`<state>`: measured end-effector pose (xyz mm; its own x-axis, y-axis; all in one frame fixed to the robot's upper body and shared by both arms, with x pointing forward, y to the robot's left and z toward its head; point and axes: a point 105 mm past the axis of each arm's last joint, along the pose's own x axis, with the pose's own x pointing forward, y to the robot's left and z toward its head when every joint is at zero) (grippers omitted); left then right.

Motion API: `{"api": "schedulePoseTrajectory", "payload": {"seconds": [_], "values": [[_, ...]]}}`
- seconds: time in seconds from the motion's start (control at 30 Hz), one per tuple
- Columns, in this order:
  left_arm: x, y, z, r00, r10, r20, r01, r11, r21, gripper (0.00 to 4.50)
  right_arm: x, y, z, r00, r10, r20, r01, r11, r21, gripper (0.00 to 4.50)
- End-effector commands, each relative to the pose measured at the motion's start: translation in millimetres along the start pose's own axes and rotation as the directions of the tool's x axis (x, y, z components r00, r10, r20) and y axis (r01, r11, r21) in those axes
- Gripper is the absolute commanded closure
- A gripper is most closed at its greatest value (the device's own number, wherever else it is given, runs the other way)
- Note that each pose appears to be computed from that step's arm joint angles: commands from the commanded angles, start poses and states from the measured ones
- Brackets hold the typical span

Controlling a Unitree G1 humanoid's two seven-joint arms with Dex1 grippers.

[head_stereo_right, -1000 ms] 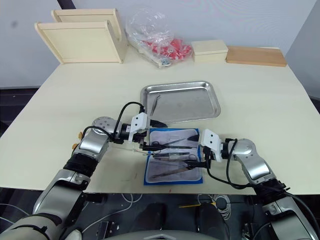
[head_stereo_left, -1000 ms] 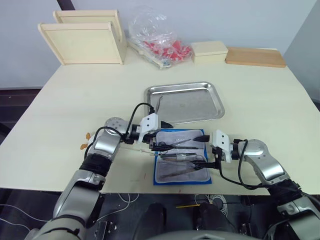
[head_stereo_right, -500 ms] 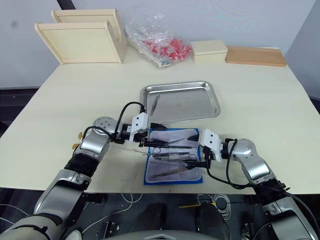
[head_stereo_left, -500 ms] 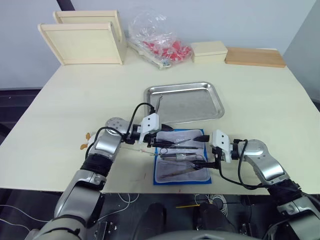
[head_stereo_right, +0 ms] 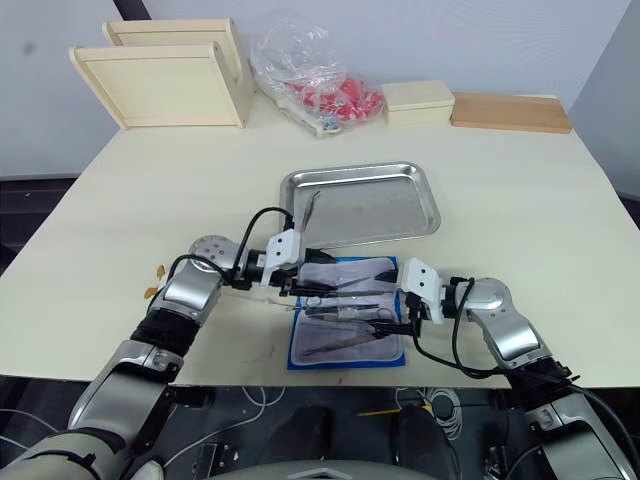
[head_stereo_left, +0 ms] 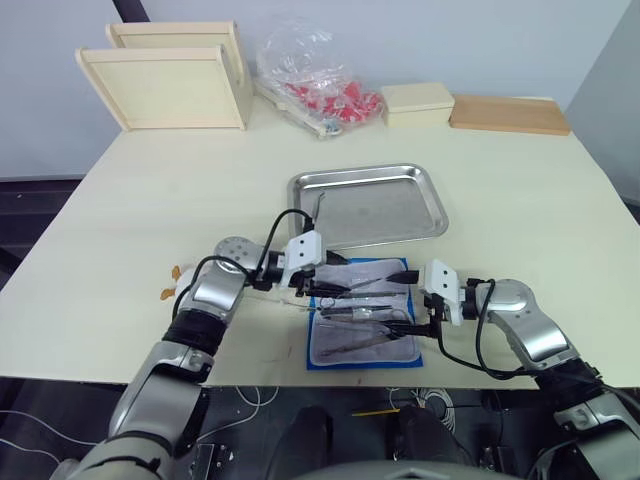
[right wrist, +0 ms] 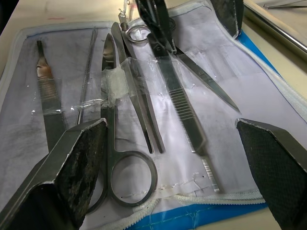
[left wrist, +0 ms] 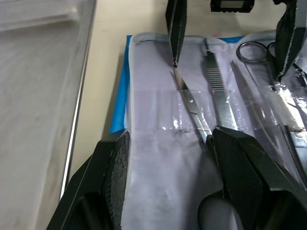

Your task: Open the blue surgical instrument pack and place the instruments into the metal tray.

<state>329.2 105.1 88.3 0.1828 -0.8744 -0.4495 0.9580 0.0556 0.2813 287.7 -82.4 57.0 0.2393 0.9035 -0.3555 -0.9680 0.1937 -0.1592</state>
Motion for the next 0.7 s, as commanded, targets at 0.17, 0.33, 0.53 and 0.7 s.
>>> {"api": "schedulePoseTrajectory", "payload": {"seconds": [0.17,0.33,0.53,0.7], "values": [[3.1,-3.6,-1.4,0.999,-0.004,-0.041,0.006,0.999,0.034,1.57,-7.0,13.1,-57.2,0.978,-0.003,-0.209,0.028,0.993,0.118,0.0],[2.0,-1.9,-3.2,0.999,0.003,-0.054,-0.002,1.0,0.01,1.57,-7.3,13.2,-57.1,0.978,-0.004,-0.21,0.029,0.993,0.117,0.0],[-0.1,-7.4,-3.8,0.998,-0.026,-0.056,0.025,1.0,-0.013,1.57,-7.1,13.6,-57.6,0.977,-0.005,-0.211,0.031,0.993,0.117,0.0],[-0.7,-9.3,-2.8,0.998,-0.032,-0.058,0.031,0.999,-0.026,2.73,-6.0,14.4,-57.5,0.978,-0.005,-0.21,0.03,0.993,0.118,0.0]]}}
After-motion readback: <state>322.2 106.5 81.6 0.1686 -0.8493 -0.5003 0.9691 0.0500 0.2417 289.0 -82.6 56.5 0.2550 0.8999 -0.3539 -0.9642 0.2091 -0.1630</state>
